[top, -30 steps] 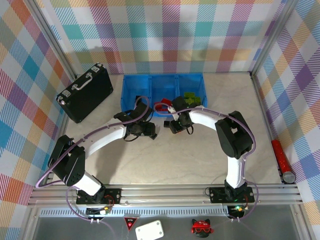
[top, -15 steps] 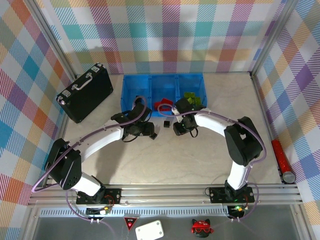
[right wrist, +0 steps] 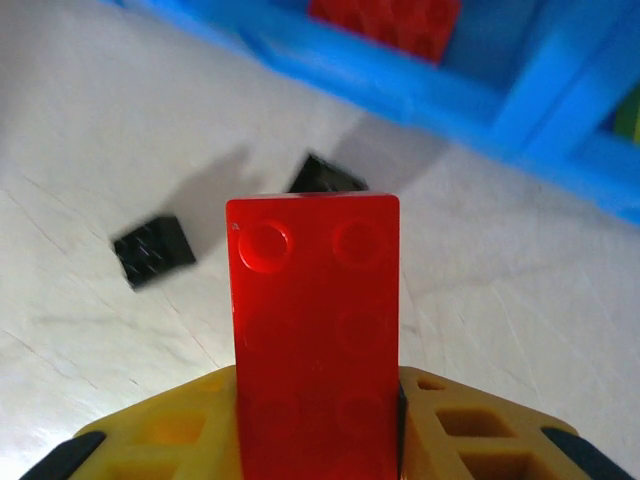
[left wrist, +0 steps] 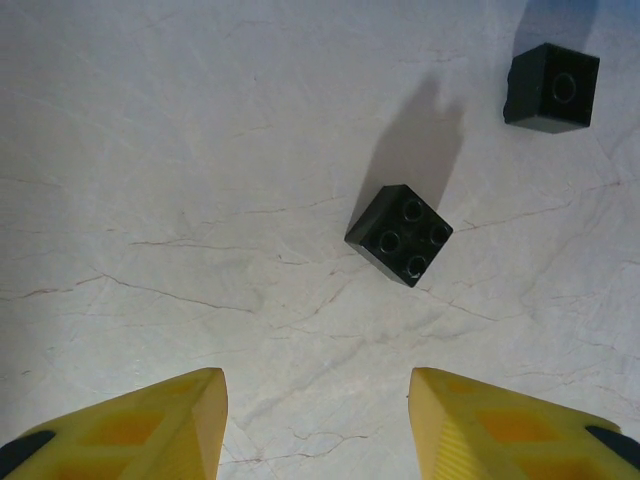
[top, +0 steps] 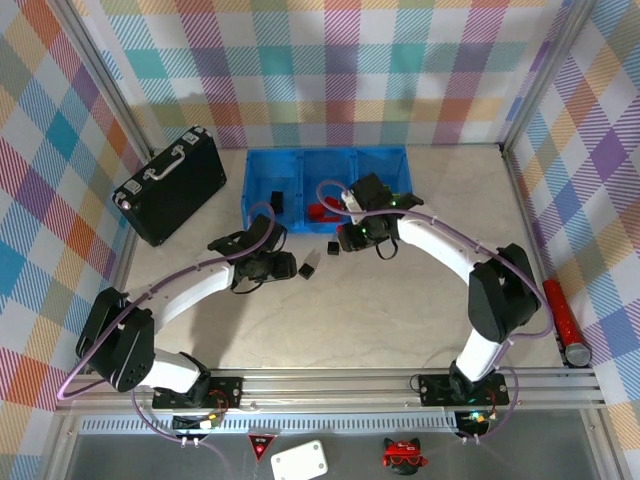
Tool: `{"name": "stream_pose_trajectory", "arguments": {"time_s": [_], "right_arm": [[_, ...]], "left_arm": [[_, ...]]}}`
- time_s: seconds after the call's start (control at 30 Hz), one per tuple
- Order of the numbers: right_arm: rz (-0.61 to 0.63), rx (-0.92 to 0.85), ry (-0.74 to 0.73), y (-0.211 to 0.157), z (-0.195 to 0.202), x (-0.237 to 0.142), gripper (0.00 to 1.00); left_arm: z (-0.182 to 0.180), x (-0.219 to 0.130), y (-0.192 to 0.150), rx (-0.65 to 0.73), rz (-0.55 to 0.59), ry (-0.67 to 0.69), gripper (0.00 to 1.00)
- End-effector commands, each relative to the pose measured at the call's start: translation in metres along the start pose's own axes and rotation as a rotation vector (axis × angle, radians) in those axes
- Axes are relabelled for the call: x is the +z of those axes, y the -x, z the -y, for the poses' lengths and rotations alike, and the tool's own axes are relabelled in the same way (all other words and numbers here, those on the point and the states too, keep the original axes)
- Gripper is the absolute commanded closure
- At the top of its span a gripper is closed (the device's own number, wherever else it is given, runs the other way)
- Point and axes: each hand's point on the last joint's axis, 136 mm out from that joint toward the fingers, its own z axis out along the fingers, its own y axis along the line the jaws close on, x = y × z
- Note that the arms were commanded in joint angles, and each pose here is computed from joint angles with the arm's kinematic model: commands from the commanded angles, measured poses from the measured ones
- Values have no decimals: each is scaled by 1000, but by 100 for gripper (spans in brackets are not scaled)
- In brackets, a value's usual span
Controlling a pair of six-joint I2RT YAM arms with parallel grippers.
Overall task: Sort the legos into containers by color
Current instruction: Pick up the lego from the center of the table.
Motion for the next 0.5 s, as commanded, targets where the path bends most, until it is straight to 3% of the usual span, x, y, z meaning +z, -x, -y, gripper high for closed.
{"name": "stream_pose_trajectory", "arguments": {"time_s": [0.0,0.47], "right_arm": [[12,47,45,22,-13,4,65],[93,193,-68,114,4,56,67]], "left_arm": [[3,-10,2,-18,25,-42,49],[-3,-18,-3,-20,40,-43,49]]}}
